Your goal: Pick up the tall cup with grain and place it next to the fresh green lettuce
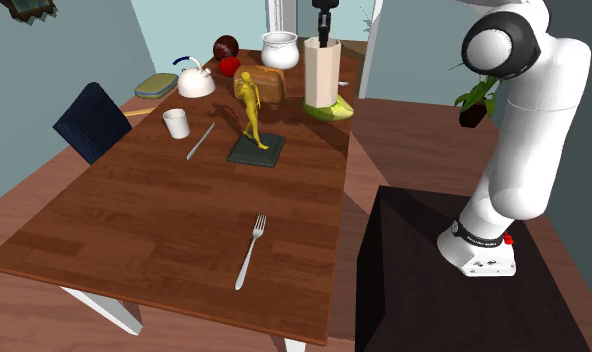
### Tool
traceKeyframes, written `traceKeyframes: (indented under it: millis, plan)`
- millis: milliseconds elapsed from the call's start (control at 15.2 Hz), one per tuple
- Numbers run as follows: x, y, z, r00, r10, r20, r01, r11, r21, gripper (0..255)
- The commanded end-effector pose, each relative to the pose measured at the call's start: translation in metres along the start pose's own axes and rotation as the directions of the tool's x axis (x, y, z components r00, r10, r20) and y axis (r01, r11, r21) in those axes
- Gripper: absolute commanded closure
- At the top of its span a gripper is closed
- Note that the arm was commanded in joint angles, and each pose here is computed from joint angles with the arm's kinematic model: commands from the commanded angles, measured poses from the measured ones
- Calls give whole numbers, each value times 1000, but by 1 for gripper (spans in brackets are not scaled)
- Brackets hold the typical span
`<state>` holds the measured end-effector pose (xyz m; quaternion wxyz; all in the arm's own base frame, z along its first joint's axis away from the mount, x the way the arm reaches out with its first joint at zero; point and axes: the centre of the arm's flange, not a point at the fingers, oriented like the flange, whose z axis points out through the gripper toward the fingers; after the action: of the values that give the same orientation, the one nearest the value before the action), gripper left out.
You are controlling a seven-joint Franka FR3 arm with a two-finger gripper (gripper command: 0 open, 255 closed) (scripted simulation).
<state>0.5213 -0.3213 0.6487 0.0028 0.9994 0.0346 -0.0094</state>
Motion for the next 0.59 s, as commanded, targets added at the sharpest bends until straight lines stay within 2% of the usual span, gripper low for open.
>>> traceKeyframes:
  millis: [0,330,528]
  plan:
    - [-4,26,3,1000,-2,-1,2,1000,-1,255]
    - [-10,98,3,1000,-2,-1,2,1000,-1,255]
    - [-10,98,19,1000,-2,-1,2,1000,-1,255]
